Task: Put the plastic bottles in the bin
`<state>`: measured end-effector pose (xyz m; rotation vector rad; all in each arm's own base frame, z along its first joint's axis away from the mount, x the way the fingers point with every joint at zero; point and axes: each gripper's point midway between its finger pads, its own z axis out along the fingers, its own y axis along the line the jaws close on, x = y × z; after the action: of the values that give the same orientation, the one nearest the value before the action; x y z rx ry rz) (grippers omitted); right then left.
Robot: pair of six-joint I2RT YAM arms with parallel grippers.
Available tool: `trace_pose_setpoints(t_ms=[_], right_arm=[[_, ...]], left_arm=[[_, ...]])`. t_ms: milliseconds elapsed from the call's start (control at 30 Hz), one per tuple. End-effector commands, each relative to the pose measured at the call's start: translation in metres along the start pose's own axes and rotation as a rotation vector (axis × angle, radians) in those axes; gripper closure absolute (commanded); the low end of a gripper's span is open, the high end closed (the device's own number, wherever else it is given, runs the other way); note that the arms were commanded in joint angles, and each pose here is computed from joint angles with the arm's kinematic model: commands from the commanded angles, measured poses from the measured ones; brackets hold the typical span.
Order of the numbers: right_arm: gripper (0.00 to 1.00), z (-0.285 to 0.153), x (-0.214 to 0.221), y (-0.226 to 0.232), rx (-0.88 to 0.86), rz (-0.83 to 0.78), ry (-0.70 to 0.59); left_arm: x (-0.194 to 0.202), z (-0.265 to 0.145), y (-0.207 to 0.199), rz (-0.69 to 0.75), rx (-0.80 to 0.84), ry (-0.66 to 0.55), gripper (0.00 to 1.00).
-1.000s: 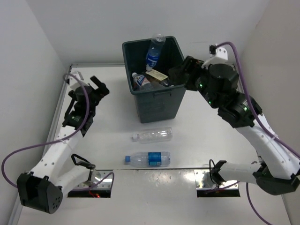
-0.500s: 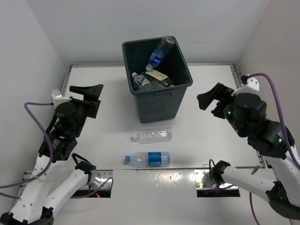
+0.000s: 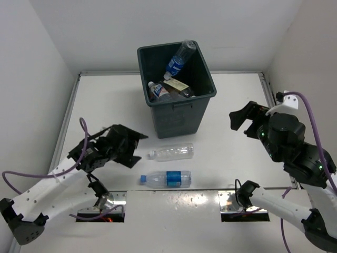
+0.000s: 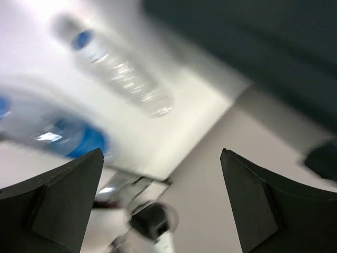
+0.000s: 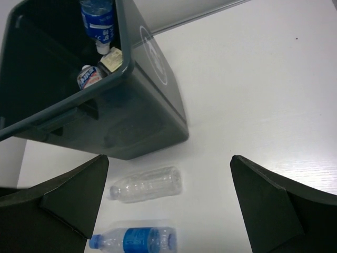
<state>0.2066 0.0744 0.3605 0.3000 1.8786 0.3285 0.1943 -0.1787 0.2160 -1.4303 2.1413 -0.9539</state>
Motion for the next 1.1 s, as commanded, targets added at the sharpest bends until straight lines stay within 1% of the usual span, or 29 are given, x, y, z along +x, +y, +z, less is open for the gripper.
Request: trace_pose_setpoints(t_ms=[0, 100, 133, 167, 233, 300, 400, 467, 500, 567, 600, 667, 700, 733, 933, 1067], right_arm=[[0.0, 0.005, -0.008, -0.005, 0.034, -0.011, -0.049], [0.0, 0.006, -0.005, -0.008, 0.05, -0.021, -0.042], [0.0, 0.006, -0.003, -0.01, 0.055, -0.027, -0.035], [0.0, 0.008, 0.003, -0.009, 0.049, -0.025, -0.019], [0.0, 0.007, 0.009, -0.011, 0.045, -0.032, -0.004], [0.0, 0.007, 0.017, -0.013, 0.044, -0.031, 0.016], [0.0, 0.004, 0.017, -0.015, 0.044, -0.031, 0.016], [0.0, 0.004, 0.018, -0.014, 0.036, -0.031, 0.021], [0.0, 0.004, 0.02, -0.016, 0.042, -0.038, 0.029], [0.0, 0.003, 0.022, -0.018, 0.048, -0.045, 0.038], [0.0, 0.001, 0.021, -0.018, 0.044, -0.04, 0.032], [0.0, 0.001, 0.022, -0.02, 0.048, -0.045, 0.038], [0.0, -0.003, 0.02, -0.021, 0.045, -0.04, 0.033], [0.0, -0.003, 0.02, -0.021, 0.045, -0.04, 0.033], [0.0, -0.004, 0.023, -0.025, 0.054, -0.061, 0.046], [0.0, -0.006, 0.021, -0.025, 0.053, -0.06, 0.045]], left_arm=[[0.024, -0.002, 0.037, -0.133, -0.144, 0.09, 0.0], [0.037, 0.001, 0.056, -0.135, -0.196, 0.101, 0.0], [0.039, 0.004, 0.063, -0.145, -0.21, 0.092, 0.0], [0.042, 0.004, 0.06, -0.182, -0.202, 0.094, 0.0], [0.053, 0.007, 0.065, -0.183, -0.202, 0.117, 0.0], [0.071, 0.011, 0.078, -0.193, -0.256, 0.161, 0.0], [0.09, 0.018, 0.094, -0.173, -0.318, 0.161, 0.0], [0.097, 0.02, 0.097, -0.189, -0.318, 0.145, 0.0], [0.103, 0.02, 0.094, -0.224, -0.293, 0.139, 0.0], [0.105, 0.024, 0.096, -0.262, -0.277, 0.133, 0.0], [0.101, 0.03, 0.101, -0.3, -0.278, 0.111, 0.0], [0.104, 0.034, 0.101, -0.318, -0.245, 0.113, 0.0], [0.098, 0.04, 0.105, -0.346, -0.241, 0.087, 0.0], [0.101, 0.041, 0.107, -0.357, -0.238, 0.099, 0.0], [0.088, 0.057, 0.113, -0.435, -0.211, 0.032, 0.0], [0.087, 0.063, 0.109, -0.474, -0.181, 0.018, 0.0]])
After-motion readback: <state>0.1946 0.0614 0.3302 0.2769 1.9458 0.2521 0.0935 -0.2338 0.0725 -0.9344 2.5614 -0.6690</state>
